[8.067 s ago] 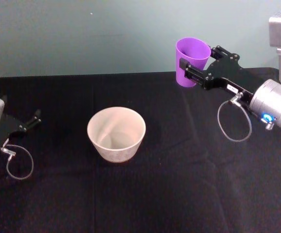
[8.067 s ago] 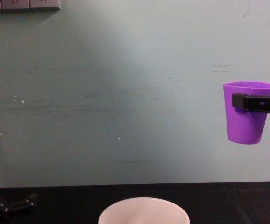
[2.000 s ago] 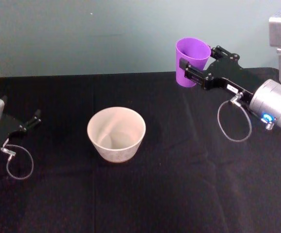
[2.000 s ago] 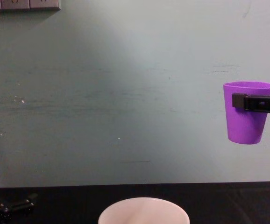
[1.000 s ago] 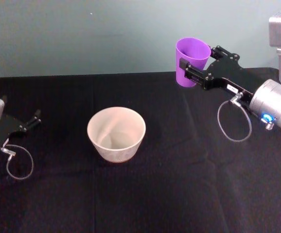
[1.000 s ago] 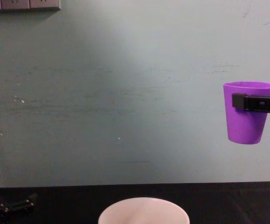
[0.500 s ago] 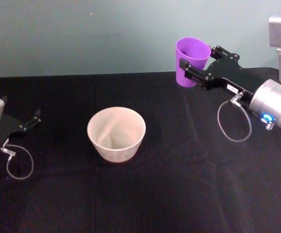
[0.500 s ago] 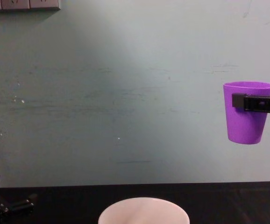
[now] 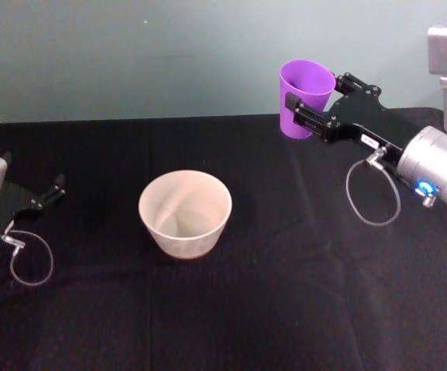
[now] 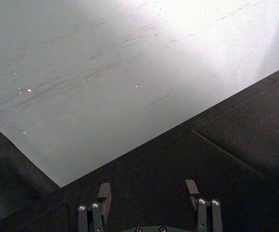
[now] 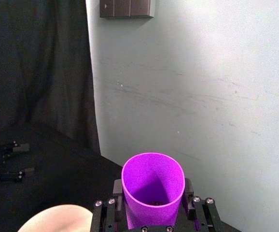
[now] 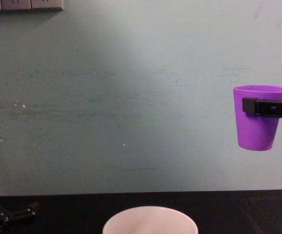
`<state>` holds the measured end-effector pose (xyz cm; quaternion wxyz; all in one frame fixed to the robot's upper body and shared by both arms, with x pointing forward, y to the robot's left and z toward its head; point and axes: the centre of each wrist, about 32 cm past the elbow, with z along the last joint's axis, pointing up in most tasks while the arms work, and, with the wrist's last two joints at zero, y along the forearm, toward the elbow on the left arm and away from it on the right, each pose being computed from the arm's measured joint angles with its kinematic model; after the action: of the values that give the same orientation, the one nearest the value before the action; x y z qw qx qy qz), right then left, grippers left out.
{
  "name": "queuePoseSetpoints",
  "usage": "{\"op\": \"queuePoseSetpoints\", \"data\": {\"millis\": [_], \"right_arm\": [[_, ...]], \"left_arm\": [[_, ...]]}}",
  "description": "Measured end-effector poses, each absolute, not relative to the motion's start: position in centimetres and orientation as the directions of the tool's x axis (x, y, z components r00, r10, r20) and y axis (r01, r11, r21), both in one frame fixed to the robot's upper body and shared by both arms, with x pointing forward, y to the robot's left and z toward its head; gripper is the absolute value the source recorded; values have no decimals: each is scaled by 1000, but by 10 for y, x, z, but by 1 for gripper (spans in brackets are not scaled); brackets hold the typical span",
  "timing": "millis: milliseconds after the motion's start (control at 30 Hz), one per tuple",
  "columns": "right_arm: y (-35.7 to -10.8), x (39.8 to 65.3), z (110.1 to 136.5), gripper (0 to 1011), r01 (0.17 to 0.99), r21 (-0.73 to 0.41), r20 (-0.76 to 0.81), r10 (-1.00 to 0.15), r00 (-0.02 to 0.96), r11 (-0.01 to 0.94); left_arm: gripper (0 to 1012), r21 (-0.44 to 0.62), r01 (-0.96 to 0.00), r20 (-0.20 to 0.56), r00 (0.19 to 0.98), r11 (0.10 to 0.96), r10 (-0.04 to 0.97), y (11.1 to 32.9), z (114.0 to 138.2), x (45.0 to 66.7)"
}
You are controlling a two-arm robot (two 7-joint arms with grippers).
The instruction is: Pick up the cup and pour the mung beans from the cup into the bowl.
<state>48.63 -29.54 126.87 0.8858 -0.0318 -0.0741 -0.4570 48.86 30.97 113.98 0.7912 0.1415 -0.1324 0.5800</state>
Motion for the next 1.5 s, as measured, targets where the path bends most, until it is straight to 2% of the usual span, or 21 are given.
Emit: {"op": "queuePoseSetpoints", "data": {"millis": [400,667,900,1100,1267,1500], "right_arm": [[-296,488,1266,720,811,6,162,-801,577,585],[-288,507,1269,720,815,-26,169,-801,574,578],[-280,534,1266,720,815,-87,163,-799,578,572],[-265,550,1264,720,815,-100,190,-794,578,570],[-253,551,1260,720,816,-101,275,-772,573,570],[-233,538,1253,720,826,-103,573,-646,505,555]], "left_arm": [[1000,70,-955,374,292,287,880,310,1140,489],[1000,70,-955,374,292,287,880,310,1140,489],[1000,70,-955,374,292,287,880,310,1140,489],[1000,70,-955,374,292,287,880,310,1140,489],[1000,70,-955,374,292,287,880,310,1140,489],[1000,70,-955,374,292,287,880,310,1140,489]]}}
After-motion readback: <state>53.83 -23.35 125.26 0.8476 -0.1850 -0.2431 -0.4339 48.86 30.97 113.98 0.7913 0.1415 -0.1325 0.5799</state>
